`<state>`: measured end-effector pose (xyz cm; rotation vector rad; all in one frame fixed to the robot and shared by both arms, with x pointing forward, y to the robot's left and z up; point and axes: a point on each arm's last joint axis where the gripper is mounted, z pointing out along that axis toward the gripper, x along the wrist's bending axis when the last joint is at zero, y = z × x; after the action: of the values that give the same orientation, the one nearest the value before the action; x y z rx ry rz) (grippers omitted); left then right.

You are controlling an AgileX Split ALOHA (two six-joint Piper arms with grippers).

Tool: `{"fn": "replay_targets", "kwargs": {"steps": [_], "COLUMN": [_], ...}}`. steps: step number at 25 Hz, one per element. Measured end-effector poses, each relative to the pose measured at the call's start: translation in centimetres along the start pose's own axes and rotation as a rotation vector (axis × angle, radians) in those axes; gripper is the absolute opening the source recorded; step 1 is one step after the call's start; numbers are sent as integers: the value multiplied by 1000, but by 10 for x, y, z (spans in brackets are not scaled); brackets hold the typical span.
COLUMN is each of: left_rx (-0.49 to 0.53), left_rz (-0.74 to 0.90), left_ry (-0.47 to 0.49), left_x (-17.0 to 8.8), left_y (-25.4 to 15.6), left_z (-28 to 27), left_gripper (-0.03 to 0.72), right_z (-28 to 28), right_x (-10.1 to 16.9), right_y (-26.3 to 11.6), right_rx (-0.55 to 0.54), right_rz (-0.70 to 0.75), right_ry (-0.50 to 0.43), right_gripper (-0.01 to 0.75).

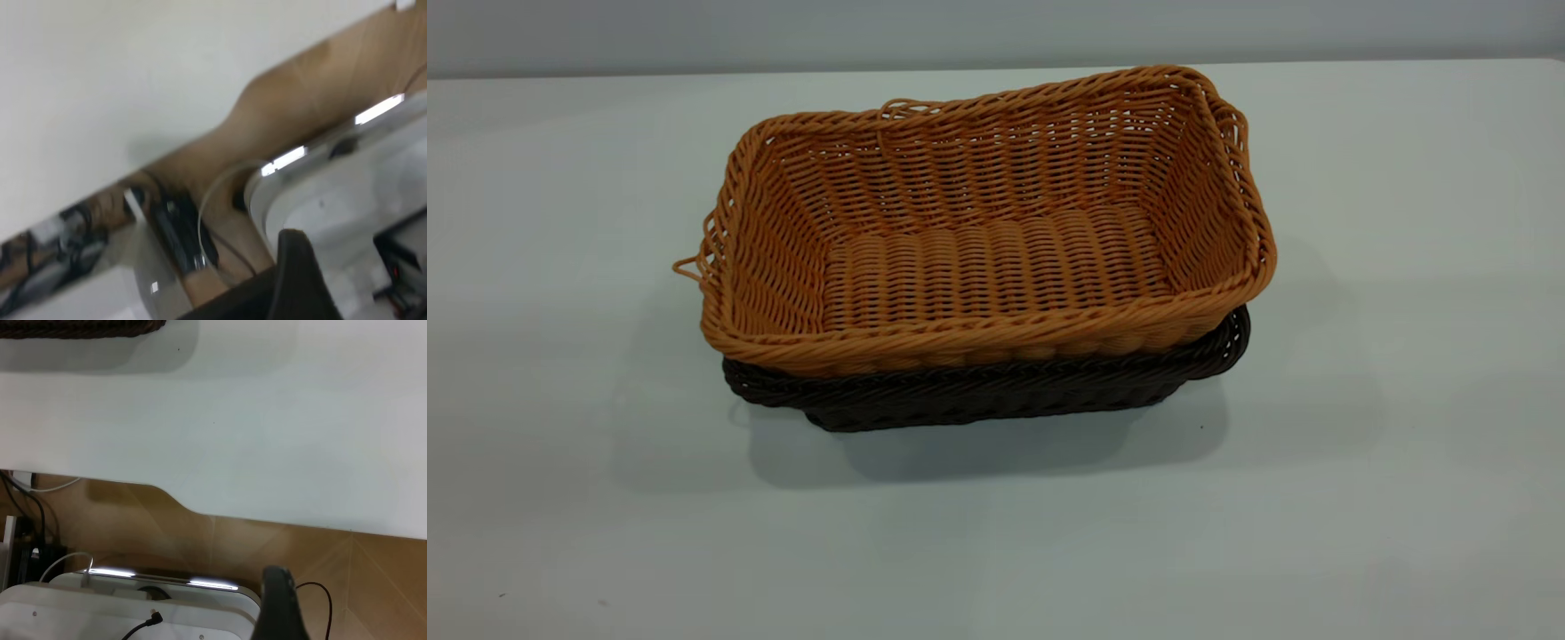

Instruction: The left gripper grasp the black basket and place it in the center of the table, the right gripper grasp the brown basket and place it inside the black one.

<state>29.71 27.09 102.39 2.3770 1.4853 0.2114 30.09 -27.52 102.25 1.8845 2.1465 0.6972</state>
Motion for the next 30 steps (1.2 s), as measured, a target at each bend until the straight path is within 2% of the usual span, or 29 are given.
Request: {"fn": "replay_targets", "kwargs": {"steps": [2, 3, 14, 18, 24, 30], "left_rx": [-56, -87, -416, -516, -544, -542], "left_rz": [4, 6, 29, -37, -232, -303], "left_ry": [3, 4, 24, 82, 229, 280], "left_x": [-1, -1, -6, -8, -13, -14], "left_y": [-6, -10, -54, -69, -71, -70], "left_z": [-6, -9, -35, -39, -38, -38], "left_gripper": [404, 375, 403, 403, 403, 403], "right_z": [0, 0, 0, 0, -4, -24], "right_x": [0, 0, 0, 0, -1, -3], "right_y": [0, 0, 0, 0, -2, -19], "right_rx": [0, 0, 0, 0, -34, -243], "right_rz": [0, 0, 0, 0, 25, 80], "right_ry": [0, 0, 0, 1, -6, -51], "right_gripper": [458, 458, 458, 458, 458, 458]}}
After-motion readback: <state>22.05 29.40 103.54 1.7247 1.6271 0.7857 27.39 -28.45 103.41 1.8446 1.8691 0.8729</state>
